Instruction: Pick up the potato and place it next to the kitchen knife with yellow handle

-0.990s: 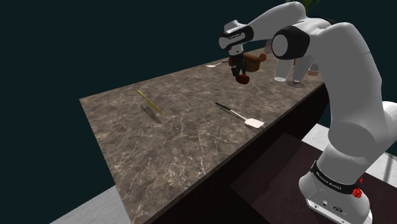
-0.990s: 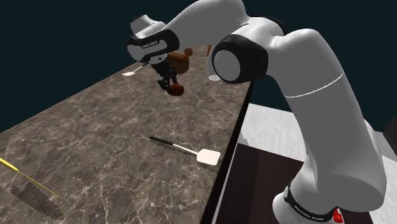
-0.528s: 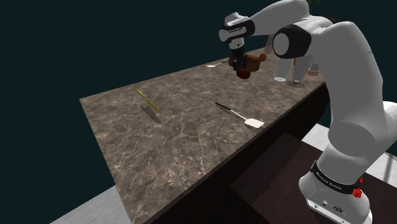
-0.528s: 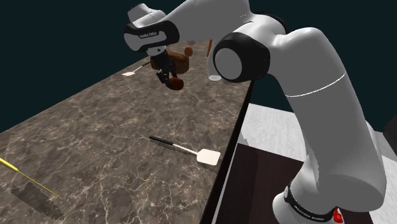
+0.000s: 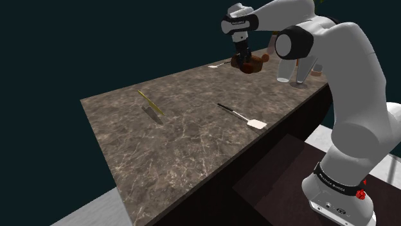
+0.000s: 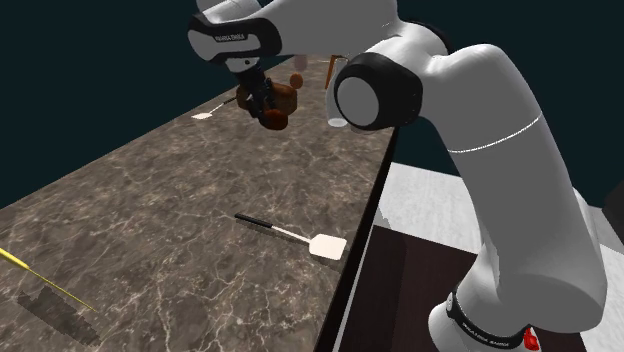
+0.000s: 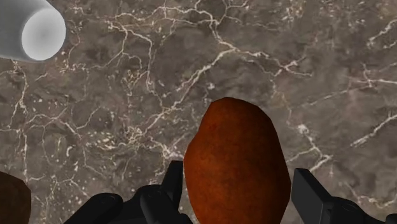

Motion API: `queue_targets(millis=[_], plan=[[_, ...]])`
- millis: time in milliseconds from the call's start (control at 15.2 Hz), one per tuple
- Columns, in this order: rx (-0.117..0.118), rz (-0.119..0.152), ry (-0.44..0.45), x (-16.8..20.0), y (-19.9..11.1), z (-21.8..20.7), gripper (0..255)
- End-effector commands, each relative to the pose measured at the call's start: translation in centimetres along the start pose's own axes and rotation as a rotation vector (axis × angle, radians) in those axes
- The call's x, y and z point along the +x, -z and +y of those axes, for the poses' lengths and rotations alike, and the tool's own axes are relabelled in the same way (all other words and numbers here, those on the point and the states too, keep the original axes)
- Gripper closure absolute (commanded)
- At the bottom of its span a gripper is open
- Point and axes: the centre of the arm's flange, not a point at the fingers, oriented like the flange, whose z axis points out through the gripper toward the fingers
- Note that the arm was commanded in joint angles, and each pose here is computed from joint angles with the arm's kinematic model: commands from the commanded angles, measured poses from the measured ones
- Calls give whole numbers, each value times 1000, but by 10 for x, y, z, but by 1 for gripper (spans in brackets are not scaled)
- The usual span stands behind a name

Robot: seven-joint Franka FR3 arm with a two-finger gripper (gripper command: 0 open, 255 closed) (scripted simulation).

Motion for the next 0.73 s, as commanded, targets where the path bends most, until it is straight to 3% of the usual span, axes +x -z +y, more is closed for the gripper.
queue_targets(millis=[0,264,660], plan=[[0,0,0,-3,10,3,255],[0,0,0,-8,27,5,255],[0,0,0,-6,40,-73,255]])
